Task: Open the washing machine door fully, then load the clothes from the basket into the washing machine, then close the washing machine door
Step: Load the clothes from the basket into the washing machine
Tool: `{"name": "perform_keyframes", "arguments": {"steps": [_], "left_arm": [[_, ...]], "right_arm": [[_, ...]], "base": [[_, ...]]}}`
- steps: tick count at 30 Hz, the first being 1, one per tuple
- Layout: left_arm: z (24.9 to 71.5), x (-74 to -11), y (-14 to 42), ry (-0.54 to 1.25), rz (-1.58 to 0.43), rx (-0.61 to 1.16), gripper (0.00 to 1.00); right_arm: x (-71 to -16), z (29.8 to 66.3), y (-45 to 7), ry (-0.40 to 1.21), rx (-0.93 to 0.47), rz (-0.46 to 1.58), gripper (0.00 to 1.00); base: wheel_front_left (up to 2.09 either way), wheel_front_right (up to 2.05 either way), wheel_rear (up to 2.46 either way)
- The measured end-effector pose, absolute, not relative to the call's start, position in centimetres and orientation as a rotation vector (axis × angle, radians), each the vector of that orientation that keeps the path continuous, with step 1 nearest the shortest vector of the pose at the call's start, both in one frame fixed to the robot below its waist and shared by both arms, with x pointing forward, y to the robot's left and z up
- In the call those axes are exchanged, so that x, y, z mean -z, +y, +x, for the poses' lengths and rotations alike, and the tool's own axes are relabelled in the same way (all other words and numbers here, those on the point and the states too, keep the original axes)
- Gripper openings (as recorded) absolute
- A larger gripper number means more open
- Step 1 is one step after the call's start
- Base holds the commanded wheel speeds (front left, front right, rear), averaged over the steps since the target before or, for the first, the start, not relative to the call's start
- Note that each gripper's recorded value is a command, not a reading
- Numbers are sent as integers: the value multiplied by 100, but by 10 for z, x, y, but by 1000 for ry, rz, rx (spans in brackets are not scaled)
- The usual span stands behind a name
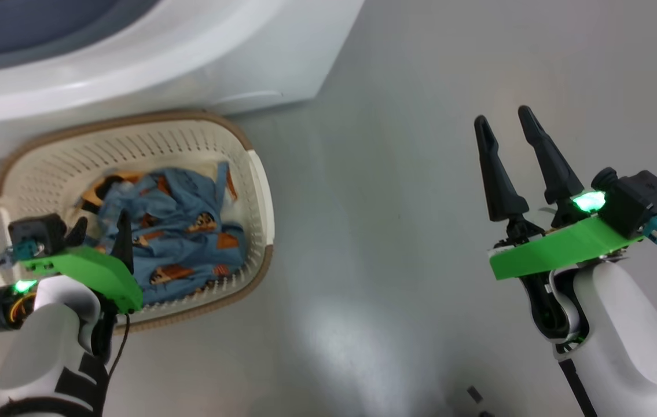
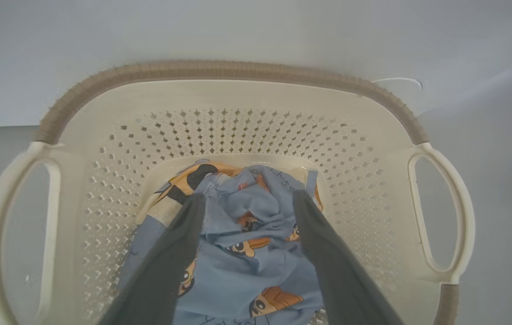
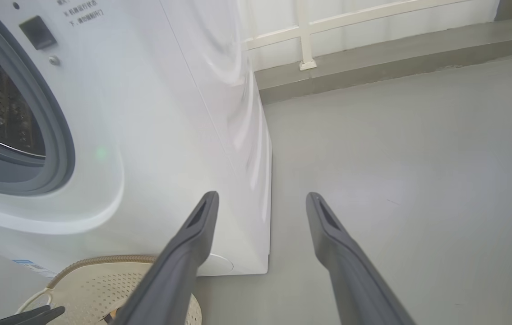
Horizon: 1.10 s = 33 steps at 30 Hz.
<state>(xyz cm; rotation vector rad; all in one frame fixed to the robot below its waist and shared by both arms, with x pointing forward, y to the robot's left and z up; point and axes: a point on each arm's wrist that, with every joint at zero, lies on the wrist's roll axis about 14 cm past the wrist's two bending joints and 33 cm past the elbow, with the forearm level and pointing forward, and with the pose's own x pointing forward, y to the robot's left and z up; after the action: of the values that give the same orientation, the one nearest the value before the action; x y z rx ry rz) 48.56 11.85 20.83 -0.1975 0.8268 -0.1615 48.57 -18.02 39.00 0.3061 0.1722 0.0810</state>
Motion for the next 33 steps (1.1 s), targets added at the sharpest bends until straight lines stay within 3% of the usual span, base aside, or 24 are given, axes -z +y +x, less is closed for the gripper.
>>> {"name": "perform_keyframes", "arguments": {"steps": [12, 33], "left_arm": [[465, -125, 120, 1111, -161, 168, 100], [444, -39, 112, 1426, -26, 235, 100]], "right_arm": [[-344, 497, -179, 245, -60, 319, 100], [-284, 494, -193, 354, -3, 299, 100]], "base": [[0, 0, 0], [0, 0, 0]]}}
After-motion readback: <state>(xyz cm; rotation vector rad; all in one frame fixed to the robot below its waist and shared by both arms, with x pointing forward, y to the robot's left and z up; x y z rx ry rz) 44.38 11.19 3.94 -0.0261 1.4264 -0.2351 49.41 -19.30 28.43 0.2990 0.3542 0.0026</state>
